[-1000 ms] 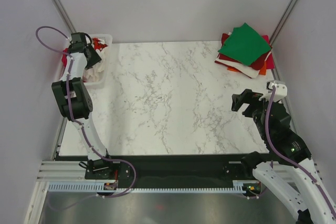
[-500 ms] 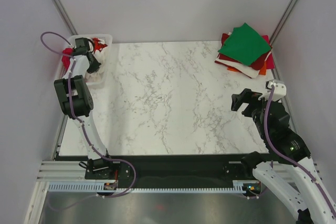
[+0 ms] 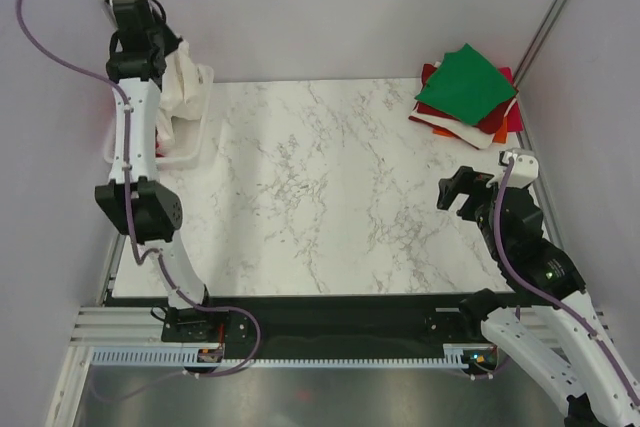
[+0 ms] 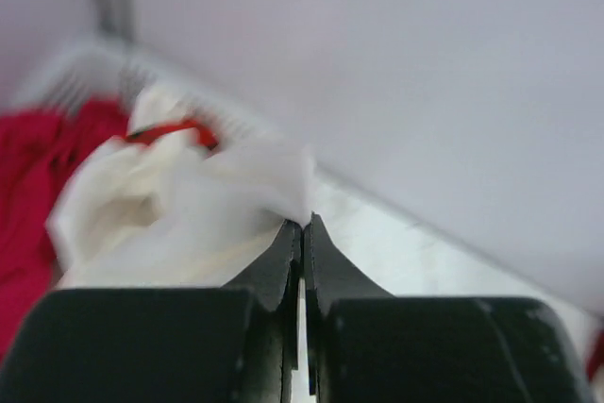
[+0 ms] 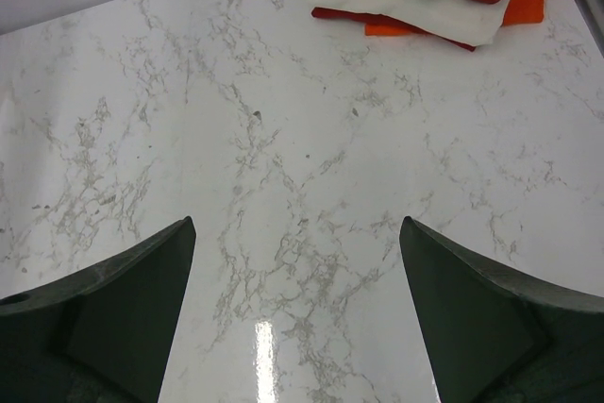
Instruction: Fold and stack the t-shirts
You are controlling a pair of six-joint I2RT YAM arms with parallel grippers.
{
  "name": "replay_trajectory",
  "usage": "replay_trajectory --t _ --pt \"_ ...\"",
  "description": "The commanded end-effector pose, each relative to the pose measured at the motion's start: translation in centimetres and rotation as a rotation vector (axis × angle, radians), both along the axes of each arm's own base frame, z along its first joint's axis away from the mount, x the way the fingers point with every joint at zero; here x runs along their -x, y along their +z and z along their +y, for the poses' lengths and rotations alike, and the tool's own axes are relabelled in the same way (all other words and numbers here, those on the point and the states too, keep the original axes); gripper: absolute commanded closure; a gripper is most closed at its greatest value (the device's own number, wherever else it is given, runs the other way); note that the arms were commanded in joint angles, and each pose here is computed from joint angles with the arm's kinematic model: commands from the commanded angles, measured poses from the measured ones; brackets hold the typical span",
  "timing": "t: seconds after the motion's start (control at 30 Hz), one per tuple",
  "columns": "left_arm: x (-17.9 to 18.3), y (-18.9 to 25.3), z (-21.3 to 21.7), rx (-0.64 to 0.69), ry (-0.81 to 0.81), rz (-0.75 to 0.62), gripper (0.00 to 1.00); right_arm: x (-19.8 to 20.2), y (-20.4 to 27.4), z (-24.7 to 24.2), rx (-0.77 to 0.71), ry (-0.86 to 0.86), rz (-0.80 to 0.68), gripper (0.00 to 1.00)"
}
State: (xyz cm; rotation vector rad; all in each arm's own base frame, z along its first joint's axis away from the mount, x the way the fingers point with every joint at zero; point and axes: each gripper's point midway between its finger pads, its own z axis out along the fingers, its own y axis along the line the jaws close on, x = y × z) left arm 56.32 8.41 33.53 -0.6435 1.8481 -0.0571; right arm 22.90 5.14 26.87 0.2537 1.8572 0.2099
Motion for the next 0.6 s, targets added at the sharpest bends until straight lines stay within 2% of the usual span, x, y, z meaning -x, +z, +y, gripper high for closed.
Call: replay_trajectory --t 0.0,0.03,0.07,0.1,0.13,0.17,0.23,0.4,0.43,0.5,0.57 --pt "15.8 30.8 -7.5 -0.118 -0.157 -0.729 0.98 -0.2 0.3 -0.5 0.002 -0.036 -0.011 0.02" --pt "17.0 31.6 -8.3 -0.107 -0.196 -0.755 0.97 -0.2 0.3 -0.6 0.002 -0.041 -0.010 0.02" --pt "18.0 31.9 -8.5 -0.107 -0.209 -0.763 0.90 -0.3 0.3 -0.6 0.002 -0.044 -0.009 0.02" --pt "21.0 33.2 -8.8 -0.114 -0.223 -0.801 0.79 -0.3 0.2 -0.6 0.002 -0.048 -0.006 0.02" --pt "20.2 30.7 -9.4 -0.115 -0.260 -0.739 0.64 -0.4 0.1 -0.5 0.004 -0.045 -0.001 0.02" --pt "21.1 29.9 -9.8 -0.111 -0.284 -0.722 0.31 -0.4 0.1 -0.5 0.002 -0.046 -0.001 0.02" --pt "22.5 25.8 -10.5 -0.091 -0.328 -0.639 0.01 -0.4 0.1 -0.4 -0.001 -0.040 0.000 0.02" --pt "25.2 15.1 -10.6 -0.038 -0.328 -0.436 0.00 -0.3 0.5 0.4 -0.018 0.010 -0.022 0.02" --pt "24.9 10.9 -11.1 -0.009 -0.351 -0.338 0.00 -0.4 0.3 0.6 -0.016 0.020 -0.013 0.02" --pt "26.3 8.1 -12.2 0.005 -0.418 -0.276 0.00 -0.4 0.1 1.9 -0.026 0.087 0.003 0.02" --pt "27.6 3.2 -13.6 0.044 -0.502 -0.162 0.02 -0.9 -0.6 3.6 -0.032 0.159 0.034 0.02"
